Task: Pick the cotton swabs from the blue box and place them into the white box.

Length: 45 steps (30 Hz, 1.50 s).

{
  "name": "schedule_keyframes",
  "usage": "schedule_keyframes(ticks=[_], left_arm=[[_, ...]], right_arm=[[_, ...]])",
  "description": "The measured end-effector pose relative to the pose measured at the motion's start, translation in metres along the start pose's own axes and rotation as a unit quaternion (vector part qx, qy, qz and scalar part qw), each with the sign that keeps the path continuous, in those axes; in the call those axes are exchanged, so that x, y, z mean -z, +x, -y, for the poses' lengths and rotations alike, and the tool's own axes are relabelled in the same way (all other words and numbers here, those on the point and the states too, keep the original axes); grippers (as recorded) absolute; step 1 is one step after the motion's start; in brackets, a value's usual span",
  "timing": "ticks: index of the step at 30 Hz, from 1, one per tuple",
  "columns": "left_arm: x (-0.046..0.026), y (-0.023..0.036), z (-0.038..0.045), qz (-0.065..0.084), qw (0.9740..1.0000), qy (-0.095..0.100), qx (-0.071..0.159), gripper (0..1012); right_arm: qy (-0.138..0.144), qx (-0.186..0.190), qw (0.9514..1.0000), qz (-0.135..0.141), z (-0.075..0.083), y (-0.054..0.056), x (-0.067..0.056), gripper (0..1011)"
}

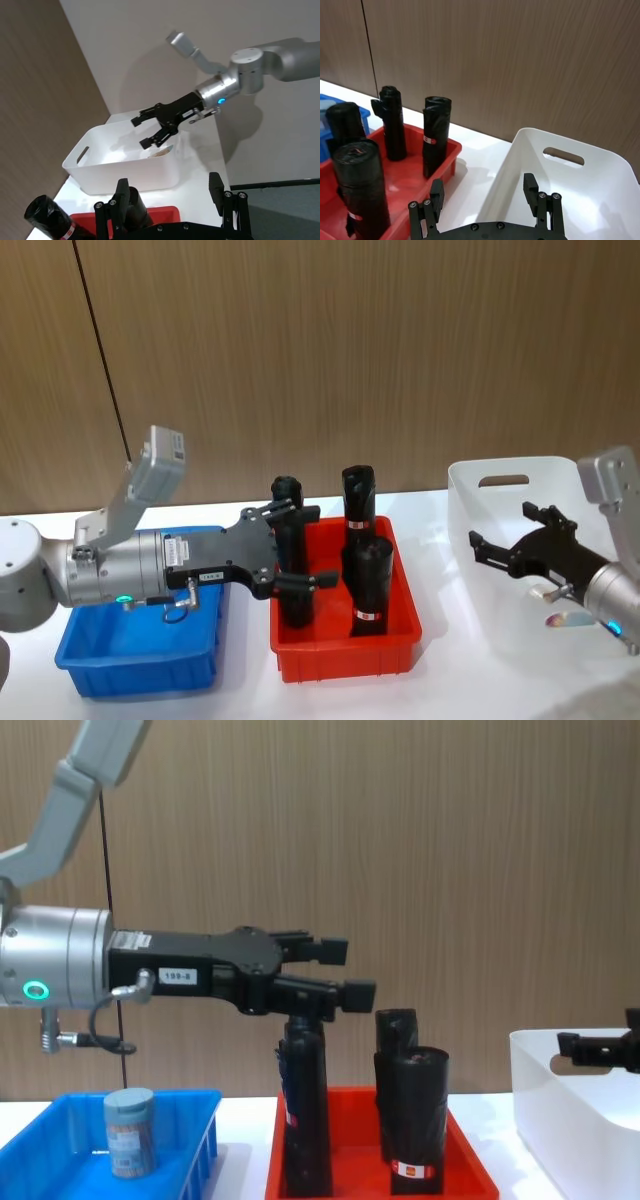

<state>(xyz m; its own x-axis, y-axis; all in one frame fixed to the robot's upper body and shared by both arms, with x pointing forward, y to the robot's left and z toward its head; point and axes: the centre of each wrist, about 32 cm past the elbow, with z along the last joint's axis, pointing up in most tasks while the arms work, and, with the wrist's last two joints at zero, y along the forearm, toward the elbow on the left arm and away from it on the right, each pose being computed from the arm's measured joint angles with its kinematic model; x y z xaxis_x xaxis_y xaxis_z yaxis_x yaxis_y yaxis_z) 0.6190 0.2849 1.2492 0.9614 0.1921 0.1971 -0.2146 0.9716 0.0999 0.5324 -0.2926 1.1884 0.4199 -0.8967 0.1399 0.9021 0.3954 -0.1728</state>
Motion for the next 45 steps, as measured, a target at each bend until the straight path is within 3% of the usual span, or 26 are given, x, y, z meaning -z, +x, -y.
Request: schedule_keyframes(ticks=[12, 22, 30, 45], left_arm=[[0.0043, -0.0164, 0.0089, 0.001, 0.9984, 0.007, -0.057, 1004], [0.0076, -0.0312, 0.0164, 0.003, 0.9944, 0.012, -0.105, 1004], [0.0097, -0.0440, 0.0226, 0.004, 0.9892, 0.015, -0.146, 1004], [0.0124, -0.0671, 0.0330, 0.008, 0.9762, 0.019, -0.216, 1004]], right_arm=[[0.045, 0.014, 0.9988, -0.014, 0.020, -0.036, 0.002, 1002], [0.080, 0.029, 0.9958, -0.031, 0.039, -0.064, 0.001, 1002], [0.107, 0.043, 0.9923, -0.047, 0.054, -0.082, -0.002, 1002], [0.113, 0.047, 0.9912, -0.052, 0.059, -0.087, -0.003, 1002]])
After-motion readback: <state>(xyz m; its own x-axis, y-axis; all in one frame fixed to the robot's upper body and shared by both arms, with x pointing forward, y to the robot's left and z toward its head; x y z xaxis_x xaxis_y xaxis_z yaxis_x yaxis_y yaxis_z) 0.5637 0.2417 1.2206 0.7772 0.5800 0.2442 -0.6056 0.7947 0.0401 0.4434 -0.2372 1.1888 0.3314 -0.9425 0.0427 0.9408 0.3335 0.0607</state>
